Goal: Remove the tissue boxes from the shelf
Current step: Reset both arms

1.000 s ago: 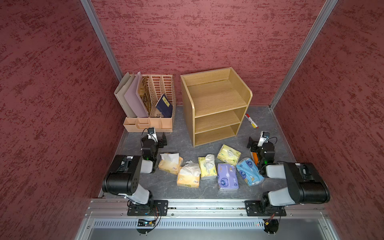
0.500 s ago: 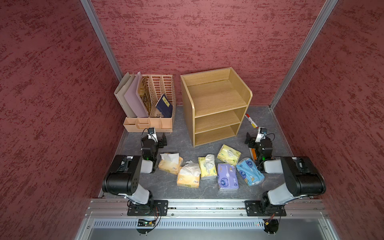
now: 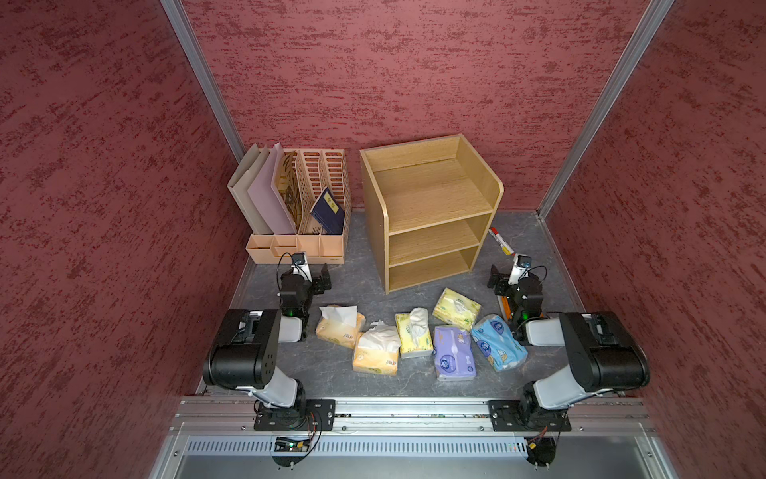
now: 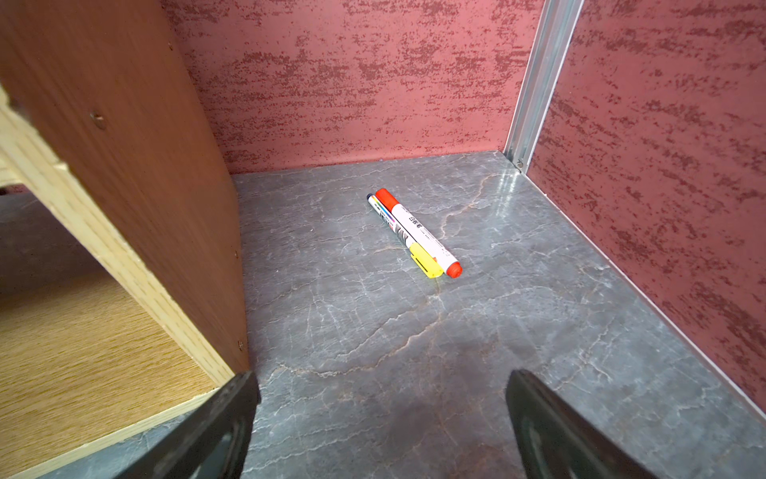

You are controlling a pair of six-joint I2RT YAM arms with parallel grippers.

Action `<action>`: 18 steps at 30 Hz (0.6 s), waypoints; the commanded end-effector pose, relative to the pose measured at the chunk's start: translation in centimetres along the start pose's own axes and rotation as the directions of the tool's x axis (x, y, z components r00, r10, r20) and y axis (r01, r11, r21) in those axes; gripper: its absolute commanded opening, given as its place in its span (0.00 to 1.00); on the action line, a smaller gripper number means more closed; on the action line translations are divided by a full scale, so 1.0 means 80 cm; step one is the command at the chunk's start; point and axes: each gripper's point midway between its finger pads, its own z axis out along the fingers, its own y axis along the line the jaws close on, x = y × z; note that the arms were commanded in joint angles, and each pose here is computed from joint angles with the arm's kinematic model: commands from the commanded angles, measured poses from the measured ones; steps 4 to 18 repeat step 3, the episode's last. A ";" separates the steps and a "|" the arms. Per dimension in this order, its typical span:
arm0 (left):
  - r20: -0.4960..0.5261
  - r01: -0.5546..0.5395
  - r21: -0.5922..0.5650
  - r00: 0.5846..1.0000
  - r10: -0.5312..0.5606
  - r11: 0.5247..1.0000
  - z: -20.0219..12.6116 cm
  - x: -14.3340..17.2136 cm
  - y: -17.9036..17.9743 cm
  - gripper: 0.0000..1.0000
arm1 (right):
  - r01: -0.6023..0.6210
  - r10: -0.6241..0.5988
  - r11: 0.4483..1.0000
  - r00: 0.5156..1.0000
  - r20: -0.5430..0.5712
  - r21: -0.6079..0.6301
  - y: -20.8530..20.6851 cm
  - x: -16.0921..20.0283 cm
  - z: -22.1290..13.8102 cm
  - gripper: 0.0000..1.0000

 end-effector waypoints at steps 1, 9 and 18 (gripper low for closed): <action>0.013 0.009 0.023 1.000 -0.010 1.000 0.001 -0.011 -0.004 1.00 | 0.008 -0.009 1.000 1.000 0.013 0.008 0.002 -0.009 0.003 0.99; 0.015 0.009 0.021 1.000 -0.009 1.000 0.001 -0.011 -0.003 1.00 | 0.007 -0.007 1.000 1.000 0.012 0.009 0.002 -0.008 0.004 0.98; 0.015 0.009 0.021 1.000 -0.009 1.000 0.001 -0.011 -0.003 1.00 | 0.007 -0.007 1.000 1.000 0.012 0.009 0.002 -0.008 0.004 0.98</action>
